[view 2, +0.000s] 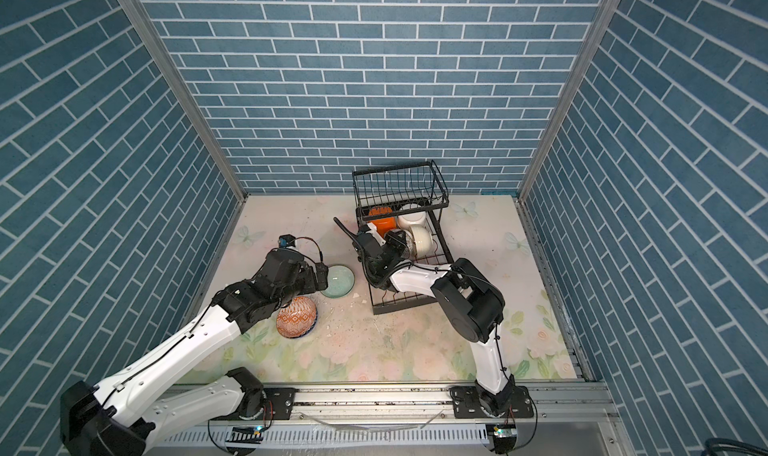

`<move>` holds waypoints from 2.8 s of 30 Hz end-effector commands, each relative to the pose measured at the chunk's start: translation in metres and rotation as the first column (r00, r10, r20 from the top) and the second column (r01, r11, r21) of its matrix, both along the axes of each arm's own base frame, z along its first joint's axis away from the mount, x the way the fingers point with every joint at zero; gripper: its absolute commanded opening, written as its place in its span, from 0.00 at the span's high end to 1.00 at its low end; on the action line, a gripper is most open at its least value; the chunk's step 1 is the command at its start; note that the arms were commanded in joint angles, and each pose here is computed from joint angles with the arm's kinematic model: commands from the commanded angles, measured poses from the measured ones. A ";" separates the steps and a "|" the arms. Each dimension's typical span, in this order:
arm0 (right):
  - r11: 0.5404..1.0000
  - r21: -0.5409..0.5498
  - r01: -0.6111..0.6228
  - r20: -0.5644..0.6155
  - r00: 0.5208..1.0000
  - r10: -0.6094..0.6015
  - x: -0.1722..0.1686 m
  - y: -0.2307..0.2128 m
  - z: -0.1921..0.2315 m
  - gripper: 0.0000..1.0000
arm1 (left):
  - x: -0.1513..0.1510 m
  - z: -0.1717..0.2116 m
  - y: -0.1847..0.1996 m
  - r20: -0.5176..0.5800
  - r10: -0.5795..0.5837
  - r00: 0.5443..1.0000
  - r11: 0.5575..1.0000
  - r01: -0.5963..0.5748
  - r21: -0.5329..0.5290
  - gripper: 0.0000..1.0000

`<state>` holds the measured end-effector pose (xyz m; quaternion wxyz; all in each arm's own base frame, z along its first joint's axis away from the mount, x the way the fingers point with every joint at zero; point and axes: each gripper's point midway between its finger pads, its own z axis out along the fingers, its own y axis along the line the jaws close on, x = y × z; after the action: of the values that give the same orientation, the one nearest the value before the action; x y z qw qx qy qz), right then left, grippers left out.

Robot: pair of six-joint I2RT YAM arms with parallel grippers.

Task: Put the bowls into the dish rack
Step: 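Lower the maroon-patterned bowl into the rack slots beside the cream bowl with the right gripper, then tilt the maroon-patterned bowl upright against the cream bowl with the right gripper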

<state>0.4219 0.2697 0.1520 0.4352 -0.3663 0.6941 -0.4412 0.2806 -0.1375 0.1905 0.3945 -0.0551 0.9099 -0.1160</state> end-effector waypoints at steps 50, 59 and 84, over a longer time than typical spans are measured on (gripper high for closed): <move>0.992 -0.114 0.062 -0.021 0.998 -0.065 0.008 -0.010 -0.024 1.00 | 0.000 -0.008 0.004 -0.017 -0.004 1.000 1.000 0.004 0.007 0.00; 0.990 -0.121 0.075 -0.077 0.993 -0.085 0.001 -0.002 -0.038 1.00 | 0.000 -0.010 0.004 -0.021 -0.004 1.000 1.000 0.004 0.005 0.00; 0.992 -0.116 0.050 -0.145 0.987 -0.067 0.003 0.027 -0.056 1.00 | -0.002 -0.015 0.006 -0.030 -0.001 1.000 1.000 0.001 0.006 0.00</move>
<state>0.4364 0.2764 0.1325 0.3796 -0.3352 0.7110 -0.4879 0.2804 -0.1338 0.1827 0.3862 -0.0584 0.9130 -0.1177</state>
